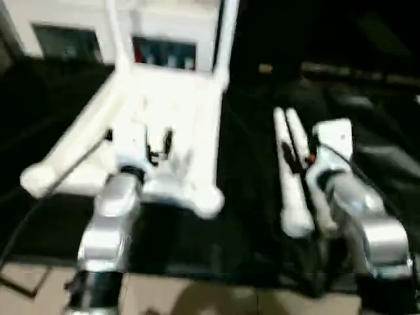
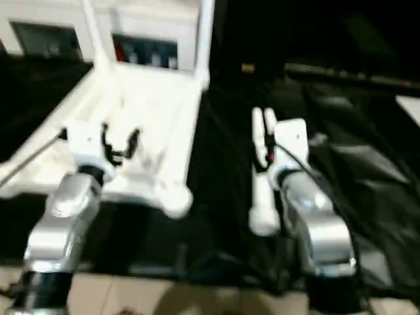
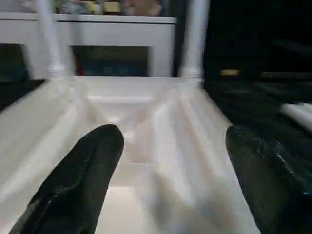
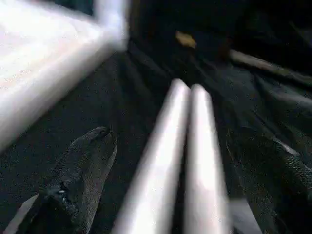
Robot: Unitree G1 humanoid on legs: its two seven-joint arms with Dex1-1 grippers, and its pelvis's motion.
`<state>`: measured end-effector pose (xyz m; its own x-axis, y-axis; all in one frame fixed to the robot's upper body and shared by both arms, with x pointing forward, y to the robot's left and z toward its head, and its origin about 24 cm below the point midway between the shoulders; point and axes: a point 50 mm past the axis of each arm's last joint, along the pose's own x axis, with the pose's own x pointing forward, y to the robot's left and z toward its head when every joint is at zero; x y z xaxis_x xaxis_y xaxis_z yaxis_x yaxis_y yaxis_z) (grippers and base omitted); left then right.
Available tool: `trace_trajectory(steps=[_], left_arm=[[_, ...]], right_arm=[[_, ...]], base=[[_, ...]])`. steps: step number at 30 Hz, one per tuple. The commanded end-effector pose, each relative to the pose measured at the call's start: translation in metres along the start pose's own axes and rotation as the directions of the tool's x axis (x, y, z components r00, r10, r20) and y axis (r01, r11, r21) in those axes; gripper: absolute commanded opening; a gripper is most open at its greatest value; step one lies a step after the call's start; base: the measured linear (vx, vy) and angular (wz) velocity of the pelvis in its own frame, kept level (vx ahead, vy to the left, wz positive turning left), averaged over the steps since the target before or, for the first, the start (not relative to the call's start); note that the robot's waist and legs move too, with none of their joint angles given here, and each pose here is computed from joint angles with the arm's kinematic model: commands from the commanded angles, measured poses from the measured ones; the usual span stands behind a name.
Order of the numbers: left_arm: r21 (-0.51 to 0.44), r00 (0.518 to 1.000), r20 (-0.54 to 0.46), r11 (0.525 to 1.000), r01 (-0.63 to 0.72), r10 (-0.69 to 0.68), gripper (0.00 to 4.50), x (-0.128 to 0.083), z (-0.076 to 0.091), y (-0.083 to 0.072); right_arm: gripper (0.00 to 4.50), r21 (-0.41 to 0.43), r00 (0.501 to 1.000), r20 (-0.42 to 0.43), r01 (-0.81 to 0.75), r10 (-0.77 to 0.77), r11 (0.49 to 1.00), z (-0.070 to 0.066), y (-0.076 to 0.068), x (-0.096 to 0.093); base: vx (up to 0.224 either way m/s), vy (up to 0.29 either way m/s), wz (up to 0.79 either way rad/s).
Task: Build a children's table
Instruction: Pick table leg
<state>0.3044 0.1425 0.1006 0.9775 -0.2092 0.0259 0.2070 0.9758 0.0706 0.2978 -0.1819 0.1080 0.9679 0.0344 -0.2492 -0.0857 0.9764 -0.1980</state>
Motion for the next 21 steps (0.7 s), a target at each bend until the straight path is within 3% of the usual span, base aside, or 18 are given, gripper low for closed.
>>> trace_trajectory(steps=[1,2,3,4,5,10,11,14,16,20,21], left_arm=[[0.021,0.991,0.003,0.991,0.133,-0.133,3.92,-0.001,0.005,-0.011],[0.027,0.982,-0.001,0.982,0.186,-0.186,3.95,-0.001,0.006,-0.014],[0.026,0.947,-0.012,0.947,0.321,-0.321,3.95,-0.005,0.009,-0.022],[0.031,0.872,-0.032,0.872,0.489,-0.488,3.96,-0.013,0.013,-0.031],[0.031,0.872,-0.032,0.872,0.489,-0.488,3.96,-0.013,0.013,-0.031],[0.071,0.696,-0.119,0.693,0.717,-0.708,3.96,-0.031,0.019,-0.04],[0.067,0.648,-0.142,0.646,0.761,-0.748,3.96,-0.035,0.02,-0.042],[0.063,0.605,-0.163,0.604,0.795,-0.779,3.96,-0.04,0.02,-0.044],[0.047,0.562,-0.181,0.563,0.825,-0.807,3.96,-0.043,0.022,-0.046],[0.036,0.553,-0.186,0.556,0.83,-0.812,3.96,-0.043,0.023,-0.047],[0.034,0.549,-0.191,0.554,0.832,-0.814,3.96,-0.044,0.023,-0.048]], right_arm=[[3.99,0.078,0.995,-0.04,-0.093,0.096,0.993,0.003,0.004,0.004],[4.17,0.127,0.99,-0.037,-0.131,0.137,0.983,0.005,0.005,0.006],[4.17,0.152,0.991,-0.067,-0.107,0.119,0.983,0.005,0.001,0.009],[4.28,0.167,0.985,-0.119,-0.104,0.125,0.98,0.003,-0.002,0.012],[4.38,0.167,0.985,-0.119,-0.104,0.125,0.98,0.003,-0.002,0.012],[4.44,0.184,0.963,-0.2,-0.142,0.179,0.973,0.002,0.0,0.02],[4.44,0.171,0.951,-0.25,-0.139,0.18,0.975,-0.001,0.001,0.022],[4.44,0.192,0.935,-0.281,-0.168,0.218,0.967,-0.005,0.007,0.025],[4.44,0.269,0.887,-0.346,-0.218,0.305,0.938,-0.014,0.02,0.03],[4.44,0.275,0.862,-0.39,-0.226,0.323,0.934,-0.021,0.025,0.032],[4.44,0.288,0.835,-0.432,-0.232,0.342,0.929,-0.027,0.03,0.033]], base=[[-0.068,-0.13,-0.06],[-0.034,-0.052,-0.03],[-0.077,-0.097,-0.09],[-0.071,-0.079,-0.09],[-0.09,-0.097,-0.11],[-0.009,-0.01,-0.01],[0.0,0.0,0.0],[0.0,0.0,0.0],[0.0,0.0,0.0],[0.0,0.0,0.0],[0.0,0.0,0.0]])
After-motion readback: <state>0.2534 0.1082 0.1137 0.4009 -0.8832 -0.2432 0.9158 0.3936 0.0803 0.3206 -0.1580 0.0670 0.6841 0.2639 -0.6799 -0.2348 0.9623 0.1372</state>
